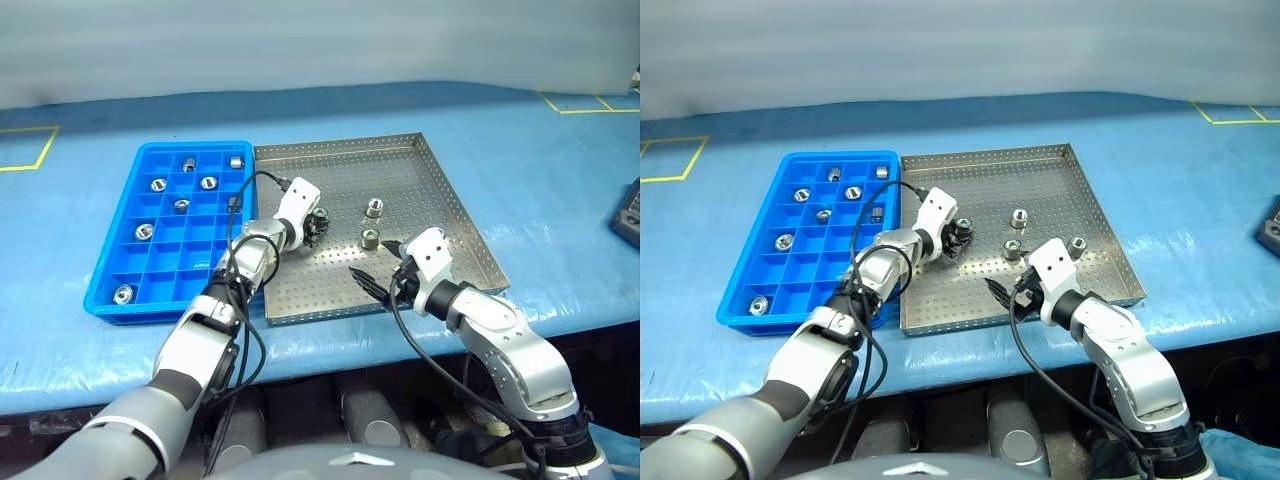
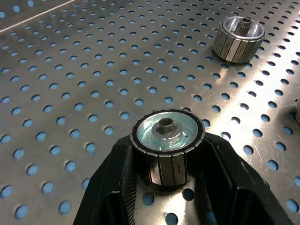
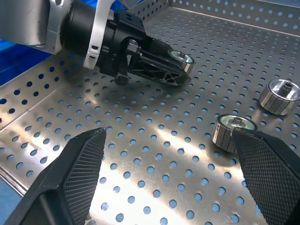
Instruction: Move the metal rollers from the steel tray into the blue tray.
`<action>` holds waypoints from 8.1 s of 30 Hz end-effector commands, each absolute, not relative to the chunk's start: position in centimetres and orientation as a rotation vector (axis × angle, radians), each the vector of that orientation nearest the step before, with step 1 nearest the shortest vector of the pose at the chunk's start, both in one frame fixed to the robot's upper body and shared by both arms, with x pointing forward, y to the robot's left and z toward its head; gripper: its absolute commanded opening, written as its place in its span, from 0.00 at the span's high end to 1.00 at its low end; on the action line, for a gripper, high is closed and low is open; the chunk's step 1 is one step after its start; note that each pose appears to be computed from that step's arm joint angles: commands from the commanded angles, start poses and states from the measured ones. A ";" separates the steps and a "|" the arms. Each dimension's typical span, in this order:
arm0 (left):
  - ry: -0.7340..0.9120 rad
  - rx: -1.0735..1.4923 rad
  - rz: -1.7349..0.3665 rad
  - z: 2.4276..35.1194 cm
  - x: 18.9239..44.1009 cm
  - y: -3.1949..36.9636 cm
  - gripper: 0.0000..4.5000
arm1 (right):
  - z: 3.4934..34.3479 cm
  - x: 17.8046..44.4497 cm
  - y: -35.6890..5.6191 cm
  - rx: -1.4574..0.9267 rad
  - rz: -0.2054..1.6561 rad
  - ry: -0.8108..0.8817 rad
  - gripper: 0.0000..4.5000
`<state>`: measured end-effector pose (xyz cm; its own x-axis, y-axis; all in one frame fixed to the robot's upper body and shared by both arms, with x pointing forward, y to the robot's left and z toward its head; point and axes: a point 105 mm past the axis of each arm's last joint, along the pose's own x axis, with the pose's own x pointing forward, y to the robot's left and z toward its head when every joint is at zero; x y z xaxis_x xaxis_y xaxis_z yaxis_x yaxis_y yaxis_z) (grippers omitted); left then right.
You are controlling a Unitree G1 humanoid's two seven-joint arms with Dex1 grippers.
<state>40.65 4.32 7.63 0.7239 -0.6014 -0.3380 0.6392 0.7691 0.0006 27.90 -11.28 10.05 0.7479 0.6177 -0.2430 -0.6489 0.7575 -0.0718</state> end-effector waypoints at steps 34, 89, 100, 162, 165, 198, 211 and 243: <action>0.082 0.088 -0.400 16.8 32.6 14.8 0.20 | 10.4 34.0 -16.1 -0.139 0.273 0.207 0.00; 0.177 0.197 -0.250 14.5 25.7 20.0 0.20 | 14.2 39.8 8.2 -0.134 0.980 0.083 0.22; 0.132 0.095 -0.437 14.6 27.3 15.3 0.20 | 16.9 42.9 -7.9 -0.151 0.263 -0.032 0.15; 0.173 0.157 -0.469 13.4 30.9 14.2 0.20 | 6.1 34.1 -6.4 -0.025 0.492 0.380 0.24; 0.172 0.159 -0.461 13.4 30.9 14.4 0.20 | 6.3 34.3 -6.3 -0.013 0.493 0.364 0.44; 0.181 0.165 -0.476 13.0 30.9 13.9 0.20 | 11.3 39.0 -6.2 -0.028 0.539 0.133 0.29; 0.191 0.178 -0.447 12.9 30.7 14.6 0.20 | 9.3 40.9 -3.8 0.057 0.599 0.206 0.33; 0.195 0.184 -0.426 12.6 30.8 14.4 0.20 | 11.5 42.8 -4.2 0.178 0.587 0.064 0.72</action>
<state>30.76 14.75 11.26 0.8811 -0.3847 -0.2752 0.4266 0.8976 0.1109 42.16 -4.29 9.62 0.8213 0.5664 -0.0685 -0.5431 0.8129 0.2105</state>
